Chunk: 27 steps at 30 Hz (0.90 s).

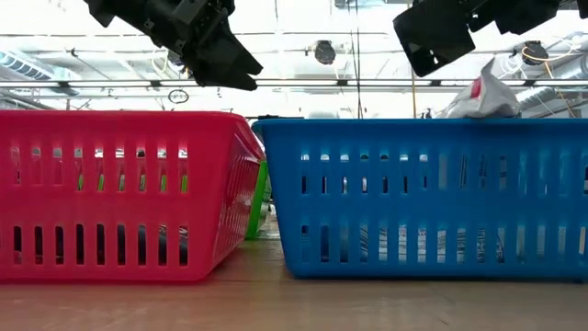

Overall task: Pick & Place Travel size toiletries
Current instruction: Put the blue shave cream into the orange bin

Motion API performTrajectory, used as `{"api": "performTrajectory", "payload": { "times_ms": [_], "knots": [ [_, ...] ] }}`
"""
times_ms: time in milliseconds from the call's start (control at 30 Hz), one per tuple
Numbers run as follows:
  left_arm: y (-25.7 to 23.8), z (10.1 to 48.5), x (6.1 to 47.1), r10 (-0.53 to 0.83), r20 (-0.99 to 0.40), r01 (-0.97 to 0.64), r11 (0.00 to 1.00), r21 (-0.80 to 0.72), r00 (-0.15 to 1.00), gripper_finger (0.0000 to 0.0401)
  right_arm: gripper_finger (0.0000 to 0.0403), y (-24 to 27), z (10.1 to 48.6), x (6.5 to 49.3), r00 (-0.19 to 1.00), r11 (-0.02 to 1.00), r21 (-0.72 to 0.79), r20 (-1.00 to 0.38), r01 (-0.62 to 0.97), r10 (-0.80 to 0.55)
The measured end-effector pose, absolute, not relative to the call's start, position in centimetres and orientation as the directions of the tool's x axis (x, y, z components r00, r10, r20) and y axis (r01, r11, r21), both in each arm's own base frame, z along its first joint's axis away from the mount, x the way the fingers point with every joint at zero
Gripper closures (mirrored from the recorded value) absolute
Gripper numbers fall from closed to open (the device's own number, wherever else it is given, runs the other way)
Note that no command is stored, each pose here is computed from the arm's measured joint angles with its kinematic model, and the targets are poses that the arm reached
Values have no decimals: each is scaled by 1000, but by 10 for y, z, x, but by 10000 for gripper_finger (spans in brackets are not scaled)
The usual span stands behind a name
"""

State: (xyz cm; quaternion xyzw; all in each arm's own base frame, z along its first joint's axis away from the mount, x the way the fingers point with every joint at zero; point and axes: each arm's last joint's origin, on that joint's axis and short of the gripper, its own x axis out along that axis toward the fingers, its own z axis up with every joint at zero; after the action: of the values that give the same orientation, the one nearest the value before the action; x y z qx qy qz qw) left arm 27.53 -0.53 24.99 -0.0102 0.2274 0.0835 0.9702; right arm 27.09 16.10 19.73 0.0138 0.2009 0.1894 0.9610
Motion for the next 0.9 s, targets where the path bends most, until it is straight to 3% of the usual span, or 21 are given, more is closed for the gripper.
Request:
{"api": "performTrajectory", "payload": {
  "times_ms": [133, 400, 633, 800, 900],
  "knots": [
    [-5, 250, 275, 157, -443, -167, 986, 18, 882, 111, 206, 161, 197, 271, 843, 924, 106, -381, -367, 379],
    [-5, 250, 275, 157, -444, -166, 986, 20, 882, 119, 213, 173, 196, 263, 727, 823, 198, -390, -533, 565],
    [-5, 250, 275, 158, -444, -166, 986, 20, 882, 125, 217, 181, 179, 267, 802, 882, -6, -419, -472, 426],
    [-5, 245, 275, 173, -475, -200, 980, -7, 863, 115, 217, 176, 183, 271, 822, 893, 3, -389, -451, 416],
    [0, 238, 277, 279, -498, -321, 947, 2, 821, 109, 221, 172, 193, 269, 831, 894, -4, -369, -448, 415]
  ]
}}
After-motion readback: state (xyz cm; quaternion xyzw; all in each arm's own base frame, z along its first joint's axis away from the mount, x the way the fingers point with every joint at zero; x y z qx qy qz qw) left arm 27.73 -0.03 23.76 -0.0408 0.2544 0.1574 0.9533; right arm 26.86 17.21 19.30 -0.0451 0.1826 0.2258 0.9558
